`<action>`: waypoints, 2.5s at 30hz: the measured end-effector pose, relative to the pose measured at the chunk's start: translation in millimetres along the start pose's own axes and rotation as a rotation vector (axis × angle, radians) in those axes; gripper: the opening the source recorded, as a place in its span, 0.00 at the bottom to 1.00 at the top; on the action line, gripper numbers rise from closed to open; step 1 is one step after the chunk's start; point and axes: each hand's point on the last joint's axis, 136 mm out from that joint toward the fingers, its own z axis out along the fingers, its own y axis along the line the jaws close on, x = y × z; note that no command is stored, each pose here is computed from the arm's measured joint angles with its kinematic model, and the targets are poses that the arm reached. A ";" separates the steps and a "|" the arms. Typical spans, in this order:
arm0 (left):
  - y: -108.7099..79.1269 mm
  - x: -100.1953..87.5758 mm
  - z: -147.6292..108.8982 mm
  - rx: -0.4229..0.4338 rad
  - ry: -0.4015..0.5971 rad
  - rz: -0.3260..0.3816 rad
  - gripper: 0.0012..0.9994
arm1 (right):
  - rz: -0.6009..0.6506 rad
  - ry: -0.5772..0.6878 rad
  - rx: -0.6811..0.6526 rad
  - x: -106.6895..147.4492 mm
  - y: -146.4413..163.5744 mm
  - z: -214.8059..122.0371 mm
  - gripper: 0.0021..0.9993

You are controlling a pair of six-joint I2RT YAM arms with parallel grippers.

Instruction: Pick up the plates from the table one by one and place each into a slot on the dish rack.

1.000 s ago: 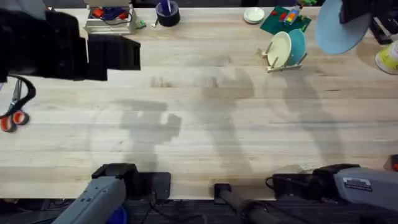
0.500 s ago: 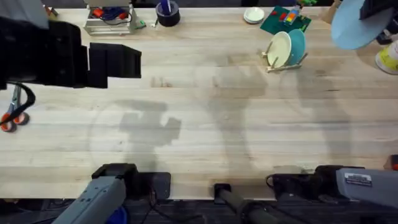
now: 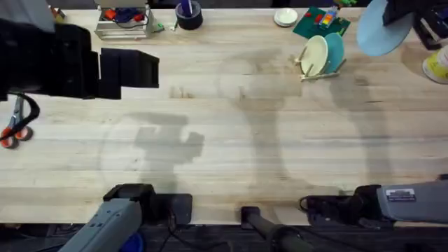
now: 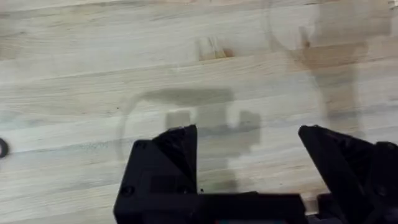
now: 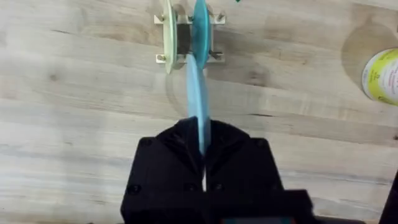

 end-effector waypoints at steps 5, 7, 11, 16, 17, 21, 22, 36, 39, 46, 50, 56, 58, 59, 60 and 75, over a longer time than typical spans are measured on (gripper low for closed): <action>0.0 0.0 0.0 0.000 0.000 0.000 1.00 | 0.020 0.004 -0.002 -2.0 -0.6 4.4 0.03; 0.0 0.0 0.0 0.000 0.000 0.000 1.00 | 0.033 0.003 -0.009 -3.9 0.3 6.6 0.03; 0.0 0.0 0.0 0.000 0.000 0.000 1.00 | 0.058 -0.002 -0.032 -9.0 3.2 12.4 0.03; 0.0 0.0 0.0 0.000 0.000 0.000 1.00 | 0.084 -0.009 -0.041 -14.3 3.9 17.8 0.03; 0.0 -0.1 0.0 0.000 0.000 0.000 1.00 | 0.085 -0.010 -0.043 -14.8 4.1 18.0 0.03; 0.0 -0.1 0.0 0.000 0.000 0.000 1.00 | 0.092 -0.011 -0.043 -15.0 4.1 17.9 0.03; 0.0 -0.2 0.0 0.000 -0.001 0.000 1.00 | 0.092 -0.011 -0.043 -15.1 4.1 18.0 0.03; 0.0 -0.2 0.0 0.000 -0.001 0.000 1.00 | 0.096 -0.017 -0.042 -16.6 3.9 18.2 0.03; 0.0 -0.2 0.0 0.000 -0.001 0.000 0.99 | 0.099 -0.017 -0.042 -16.6 3.9 18.2 0.03; 0.0 -0.2 0.0 0.000 -0.001 0.000 0.99 | 0.099 -0.017 -0.042 -16.5 3.9 18.2 0.03; 0.0 -0.2 0.0 0.000 -0.001 0.000 1.00 | 0.099 -0.017 -0.042 -16.7 3.8 18.3 0.03; 0.0 -0.2 0.0 0.000 -0.001 0.000 0.99 | 0.100 0.021 -0.055 -17.6 4.8 34.5 0.03; 0.0 -0.2 0.0 0.000 -0.001 0.000 1.00 | 0.100 0.029 -0.057 -19.1 4.5 40.4 0.03; 0.0 -0.2 0.0 0.000 -0.001 0.000 0.99 | 0.100 0.031 -0.057 -22.3 3.9 46.4 0.03; 0.0 -0.1 0.0 0.000 -0.001 0.000 1.00 | 0.100 0.027 -0.056 -23.5 3.6 47.2 0.03; 0.0 -0.2 0.0 0.000 -0.001 0.000 1.00 | 0.082 -0.021 -0.048 -36.8 0.8 50.3 0.03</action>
